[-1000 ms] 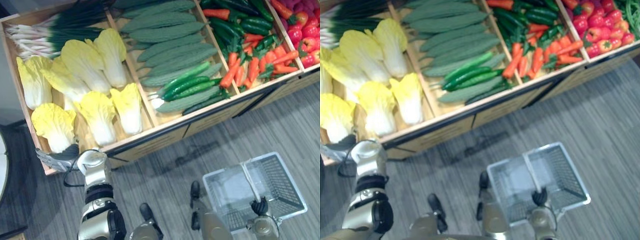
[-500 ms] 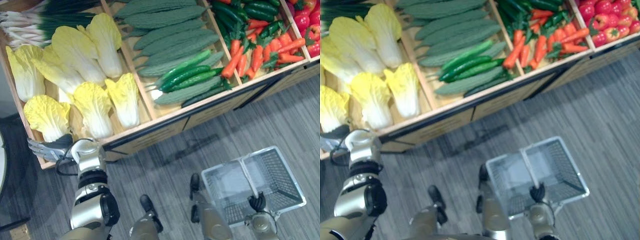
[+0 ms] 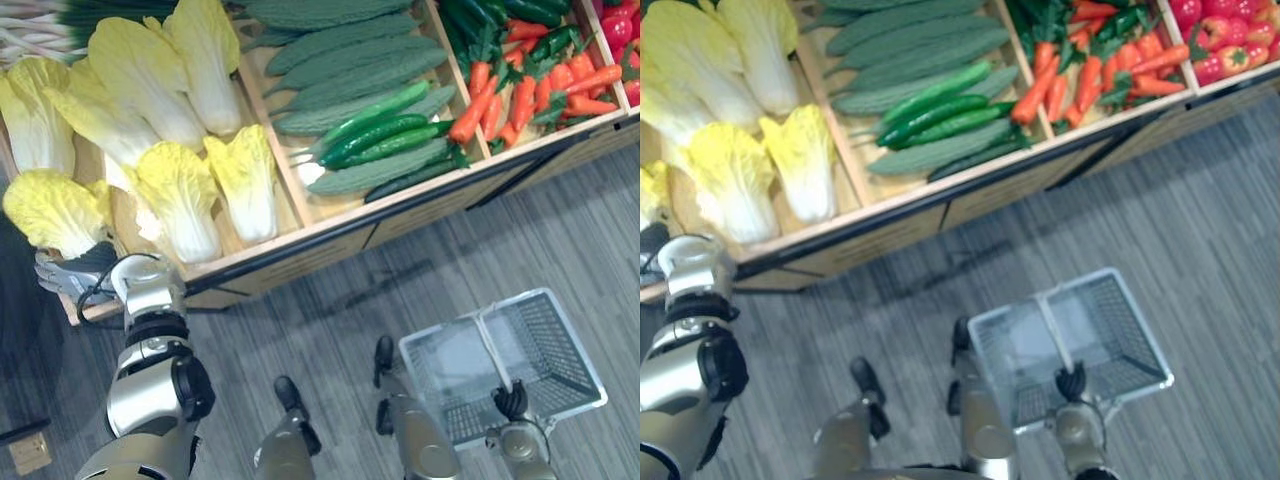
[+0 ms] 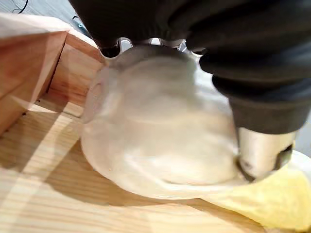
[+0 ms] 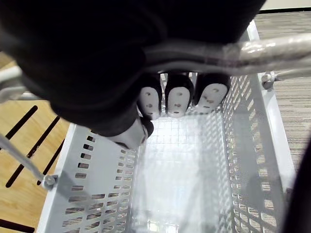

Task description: Pick vegetable in the basket

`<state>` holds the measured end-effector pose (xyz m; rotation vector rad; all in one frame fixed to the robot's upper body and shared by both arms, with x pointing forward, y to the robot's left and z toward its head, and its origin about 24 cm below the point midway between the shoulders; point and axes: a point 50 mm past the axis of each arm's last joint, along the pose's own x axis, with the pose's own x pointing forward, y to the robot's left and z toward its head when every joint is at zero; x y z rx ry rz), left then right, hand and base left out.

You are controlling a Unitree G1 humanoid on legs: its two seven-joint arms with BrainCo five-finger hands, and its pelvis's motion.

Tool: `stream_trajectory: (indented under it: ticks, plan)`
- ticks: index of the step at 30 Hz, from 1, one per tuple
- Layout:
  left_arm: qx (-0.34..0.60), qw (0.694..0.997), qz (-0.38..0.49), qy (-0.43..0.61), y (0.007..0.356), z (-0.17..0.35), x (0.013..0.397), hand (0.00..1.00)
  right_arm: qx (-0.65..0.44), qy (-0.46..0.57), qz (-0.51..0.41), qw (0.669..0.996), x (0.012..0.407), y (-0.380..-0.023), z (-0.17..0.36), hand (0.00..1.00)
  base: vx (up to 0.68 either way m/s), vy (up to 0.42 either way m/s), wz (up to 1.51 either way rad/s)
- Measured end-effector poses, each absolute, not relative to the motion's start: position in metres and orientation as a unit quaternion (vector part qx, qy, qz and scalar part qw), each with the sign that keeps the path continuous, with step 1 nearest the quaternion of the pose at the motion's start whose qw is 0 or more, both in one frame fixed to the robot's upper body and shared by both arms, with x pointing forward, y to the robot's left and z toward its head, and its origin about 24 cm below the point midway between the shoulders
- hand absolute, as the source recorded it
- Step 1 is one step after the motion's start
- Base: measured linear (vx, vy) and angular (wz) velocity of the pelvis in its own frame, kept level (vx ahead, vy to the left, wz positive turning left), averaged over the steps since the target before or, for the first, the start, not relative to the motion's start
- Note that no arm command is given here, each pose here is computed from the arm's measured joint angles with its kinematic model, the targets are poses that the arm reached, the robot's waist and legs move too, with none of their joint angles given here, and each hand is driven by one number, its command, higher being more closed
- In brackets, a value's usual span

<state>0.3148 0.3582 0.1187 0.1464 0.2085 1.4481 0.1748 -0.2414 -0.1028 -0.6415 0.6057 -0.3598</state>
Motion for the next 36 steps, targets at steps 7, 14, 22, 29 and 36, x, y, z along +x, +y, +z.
stream_trajectory:
  ticks: [7, 14, 22, 29, 36]
  plan:
    - [0.08, 0.762, 0.637, 0.085, 0.366, 0.129, 0.318, 1.0, -0.309, 0.285, -0.17, 0.891, 0.179, -0.239, -0.101, 1.0, 0.0, -0.002, 0.01]
    - [0.082, 0.769, 0.628, 0.083, 0.366, 0.13, 0.319, 1.0, -0.308, 0.285, -0.17, 0.891, 0.179, -0.239, -0.101, 1.0, 0.01, 0.003, 0.0]
    - [0.071, 0.779, 0.619, 0.072, 0.36, 0.126, 0.318, 1.0, -0.307, 0.286, -0.17, 0.892, 0.18, -0.239, -0.102, 1.0, 0.03, 0.012, 0.02]
    - [0.065, 0.798, 0.598, 0.039, 0.347, 0.125, 0.315, 1.0, -0.288, 0.295, -0.186, 0.892, 0.176, -0.238, -0.104, 1.0, 0.05, 0.015, 0.08]
    - [0.104, 0.821, 0.561, 0.033, 0.337, 0.122, 0.315, 1.0, -0.281, 0.3, -0.19, 0.892, 0.174, -0.242, -0.104, 1.0, 0.04, 0.002, 0.04]
